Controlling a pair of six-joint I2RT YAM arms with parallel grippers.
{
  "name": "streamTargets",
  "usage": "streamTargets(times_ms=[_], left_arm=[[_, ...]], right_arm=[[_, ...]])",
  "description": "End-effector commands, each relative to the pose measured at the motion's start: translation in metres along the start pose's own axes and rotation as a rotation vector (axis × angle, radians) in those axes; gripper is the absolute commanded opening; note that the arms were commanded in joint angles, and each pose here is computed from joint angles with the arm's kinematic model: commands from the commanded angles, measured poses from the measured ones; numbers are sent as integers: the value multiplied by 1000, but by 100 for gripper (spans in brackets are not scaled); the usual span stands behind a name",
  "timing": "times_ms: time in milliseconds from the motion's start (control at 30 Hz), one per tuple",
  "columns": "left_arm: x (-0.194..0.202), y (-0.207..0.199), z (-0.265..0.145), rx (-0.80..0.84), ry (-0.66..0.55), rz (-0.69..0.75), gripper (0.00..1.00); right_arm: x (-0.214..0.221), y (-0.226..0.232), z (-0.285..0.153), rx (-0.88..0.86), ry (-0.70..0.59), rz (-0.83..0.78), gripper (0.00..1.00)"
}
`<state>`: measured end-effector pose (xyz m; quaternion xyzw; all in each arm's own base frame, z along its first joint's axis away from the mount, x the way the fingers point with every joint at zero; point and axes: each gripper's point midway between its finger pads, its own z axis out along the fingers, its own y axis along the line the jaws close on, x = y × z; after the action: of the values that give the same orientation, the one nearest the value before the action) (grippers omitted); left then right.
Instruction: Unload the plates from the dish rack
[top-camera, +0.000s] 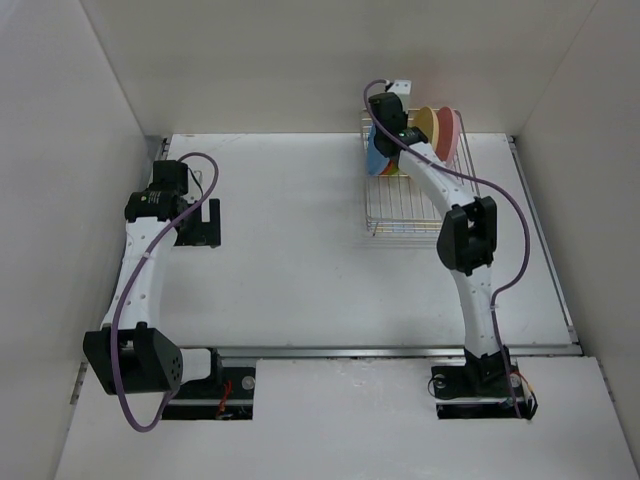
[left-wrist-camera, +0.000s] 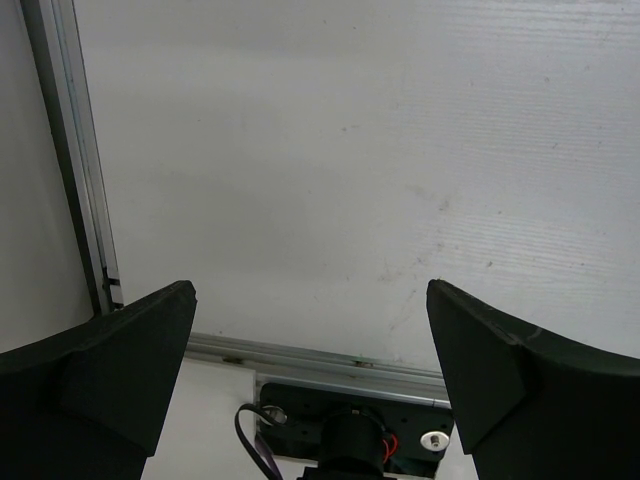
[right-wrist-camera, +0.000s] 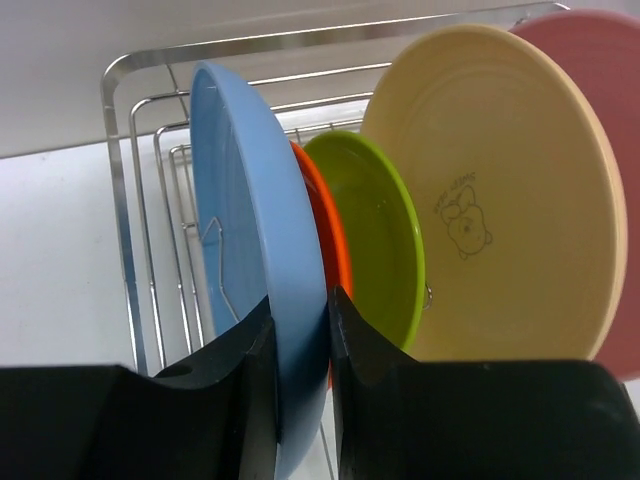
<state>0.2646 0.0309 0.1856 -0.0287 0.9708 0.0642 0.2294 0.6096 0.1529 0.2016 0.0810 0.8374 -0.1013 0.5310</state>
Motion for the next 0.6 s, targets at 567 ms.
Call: streamTargets(times_ms=[567], left_arm=[[-8,-2,-29,39,-88,-5,100]], right_arm=[[-178,-52,-208,318,-456,22,0]])
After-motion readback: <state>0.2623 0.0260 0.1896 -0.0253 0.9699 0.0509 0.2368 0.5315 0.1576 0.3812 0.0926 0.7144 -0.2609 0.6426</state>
